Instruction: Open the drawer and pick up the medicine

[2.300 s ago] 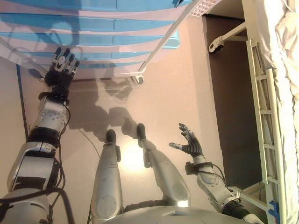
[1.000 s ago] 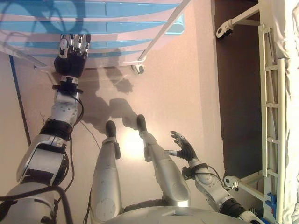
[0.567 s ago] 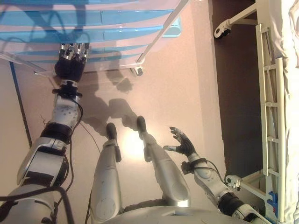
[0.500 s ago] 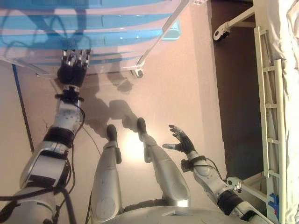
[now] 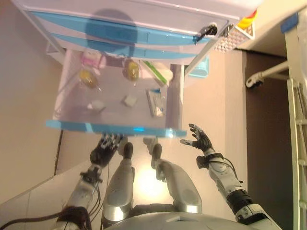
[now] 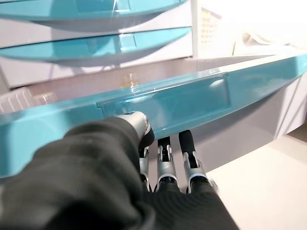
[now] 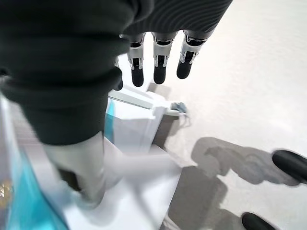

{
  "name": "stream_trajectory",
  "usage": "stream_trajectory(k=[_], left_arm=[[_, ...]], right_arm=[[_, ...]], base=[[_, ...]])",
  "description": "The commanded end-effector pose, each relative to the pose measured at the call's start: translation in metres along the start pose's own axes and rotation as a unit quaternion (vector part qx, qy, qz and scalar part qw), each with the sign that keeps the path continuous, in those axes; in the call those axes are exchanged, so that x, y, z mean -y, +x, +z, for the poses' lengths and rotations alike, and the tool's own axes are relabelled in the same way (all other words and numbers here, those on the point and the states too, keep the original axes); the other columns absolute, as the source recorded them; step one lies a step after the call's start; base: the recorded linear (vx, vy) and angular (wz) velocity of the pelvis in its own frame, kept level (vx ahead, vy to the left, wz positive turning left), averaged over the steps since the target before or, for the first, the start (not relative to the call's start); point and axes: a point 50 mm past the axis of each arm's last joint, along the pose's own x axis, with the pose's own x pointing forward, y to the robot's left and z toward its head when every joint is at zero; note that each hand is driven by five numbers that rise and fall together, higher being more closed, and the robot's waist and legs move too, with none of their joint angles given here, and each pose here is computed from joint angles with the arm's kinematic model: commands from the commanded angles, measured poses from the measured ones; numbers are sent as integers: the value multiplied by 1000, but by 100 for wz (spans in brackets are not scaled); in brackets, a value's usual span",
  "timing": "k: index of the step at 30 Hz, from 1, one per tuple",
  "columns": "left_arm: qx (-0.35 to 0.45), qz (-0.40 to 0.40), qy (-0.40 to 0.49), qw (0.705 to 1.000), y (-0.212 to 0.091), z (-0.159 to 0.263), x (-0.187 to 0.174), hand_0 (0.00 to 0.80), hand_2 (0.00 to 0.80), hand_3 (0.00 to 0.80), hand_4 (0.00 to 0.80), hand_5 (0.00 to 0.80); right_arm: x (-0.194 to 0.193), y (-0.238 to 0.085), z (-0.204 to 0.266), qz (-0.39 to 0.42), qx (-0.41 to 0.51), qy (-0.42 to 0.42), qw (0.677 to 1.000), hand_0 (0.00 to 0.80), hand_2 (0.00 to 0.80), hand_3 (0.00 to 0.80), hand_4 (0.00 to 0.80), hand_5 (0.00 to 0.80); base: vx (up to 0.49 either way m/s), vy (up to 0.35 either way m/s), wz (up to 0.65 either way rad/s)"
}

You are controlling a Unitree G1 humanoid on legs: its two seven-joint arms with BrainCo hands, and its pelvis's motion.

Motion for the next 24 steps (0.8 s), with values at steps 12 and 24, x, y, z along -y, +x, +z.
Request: stream_trajectory(k=[12, 24], left_arm=[[-23, 204, 5, 979, -99, -27, -50, 800, 800, 800, 800, 800], [-104, 398, 172, 895, -115, -15, -76, 0, 0, 0, 0, 0]], right_arm=[[74, -29, -50, -108, -106, -46, 987, 0, 0, 0, 0, 0], [98, -60, -93, -197, -242, -163, 936, 0, 0, 0, 0, 0]], base=[[-3, 20, 22], [-16, 12, 10]])
